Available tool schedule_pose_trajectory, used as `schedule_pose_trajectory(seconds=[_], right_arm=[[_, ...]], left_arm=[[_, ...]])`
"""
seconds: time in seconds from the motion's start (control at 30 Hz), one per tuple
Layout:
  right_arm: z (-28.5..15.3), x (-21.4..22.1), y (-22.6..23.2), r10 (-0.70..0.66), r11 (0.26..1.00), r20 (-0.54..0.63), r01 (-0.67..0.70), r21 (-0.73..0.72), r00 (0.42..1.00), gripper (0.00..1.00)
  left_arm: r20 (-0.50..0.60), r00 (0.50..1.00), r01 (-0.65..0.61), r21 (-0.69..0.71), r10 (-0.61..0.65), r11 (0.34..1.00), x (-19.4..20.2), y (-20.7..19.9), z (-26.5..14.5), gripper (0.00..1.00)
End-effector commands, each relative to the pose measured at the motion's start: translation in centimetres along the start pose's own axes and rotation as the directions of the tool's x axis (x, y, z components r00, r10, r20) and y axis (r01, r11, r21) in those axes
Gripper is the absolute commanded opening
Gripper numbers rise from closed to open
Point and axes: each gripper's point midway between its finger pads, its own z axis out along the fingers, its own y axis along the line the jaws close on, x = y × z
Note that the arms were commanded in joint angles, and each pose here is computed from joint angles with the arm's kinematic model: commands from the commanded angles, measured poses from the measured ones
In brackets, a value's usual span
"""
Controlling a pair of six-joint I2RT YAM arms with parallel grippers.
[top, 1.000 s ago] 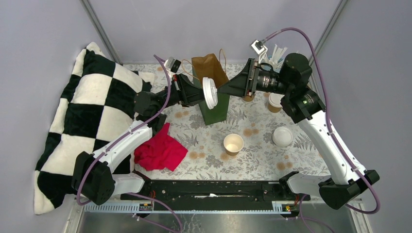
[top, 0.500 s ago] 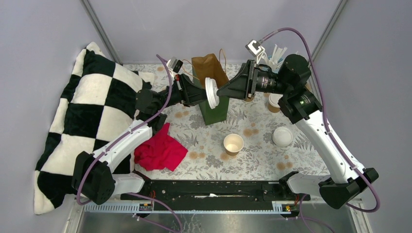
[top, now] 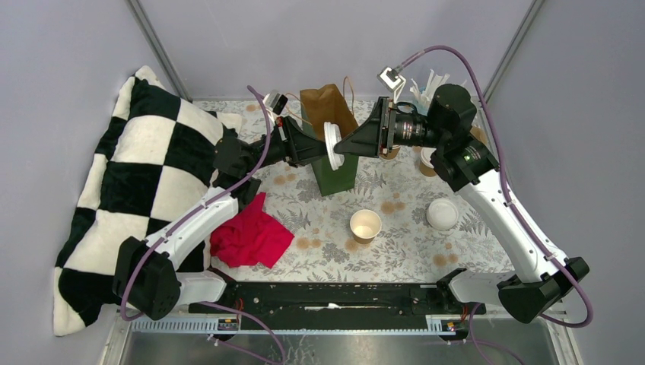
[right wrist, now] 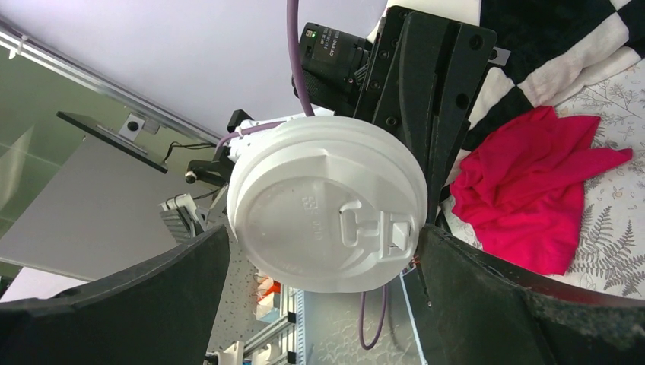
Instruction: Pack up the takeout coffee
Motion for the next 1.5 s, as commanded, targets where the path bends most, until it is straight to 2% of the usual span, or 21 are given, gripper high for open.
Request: schedule_pose_trajectory(seconds=[0.0,0.27,0.7,0.77,0.83,0.9,1.03,1.27,1.47], right_arm=[[0.0,0.0,1.7,-0.048,0.998,-0.010,0.047,-0.036,0.999,1.00],[0.0,-0.1,1.7,-0.041,0.999,-0.009,0.041,-0.028,0.999,1.00],[0.0,-0.2,1.6,-0.031,0.999,-0.009,0.031,-0.018,0.999,0.88],[0.0,-0.2,1.6,-0.033,0.999,-0.005,0.033,-0.016,0.999,0.88],[0.0,-0.2,1.6,-0.033,0.999,-0.004,0.032,-0.013,0.999,0.87],[0.0,-0.3,1.6,-0.032,0.999,-0.007,0.032,-0.016,0.999,0.87],[0.1,-0.3,1.6,-0.038,0.999,-0.006,0.038,-0.018,0.999,0.94],[0.2,-0.3,1.1,-0.026,1.000,-0.007,0.026,-0.001,1.000,0.86],[0.2,-0.4,0.6,-0.026,0.999,-0.006,0.027,0.023,1.000,0.89]], left_arm=[[0.007,0.997,-0.075,0.028,0.075,0.997,-0.4,-1.9,0.2,0.00],[0.006,0.997,-0.078,0.019,0.078,0.997,-0.4,-1.8,0.1,0.00],[0.017,0.997,-0.077,0.004,0.076,0.997,-0.4,-1.7,-0.1,0.00],[0.022,0.997,-0.077,0.002,0.077,0.997,-0.5,-1.7,-0.2,0.05],[0.023,0.997,-0.076,-0.009,0.076,0.997,-0.5,-1.5,-0.3,0.00],[0.022,0.997,-0.079,-0.014,0.079,0.997,-0.5,-1.5,-0.3,0.00],[0.021,0.997,-0.074,-0.020,0.074,0.997,-0.5,-1.3,-0.3,0.00],[0.026,0.997,-0.073,-0.031,0.073,0.997,-0.7,-1.2,-0.4,0.00],[0.034,0.997,-0.075,-0.041,0.076,0.996,-0.9,-1.0,-0.6,0.00]])
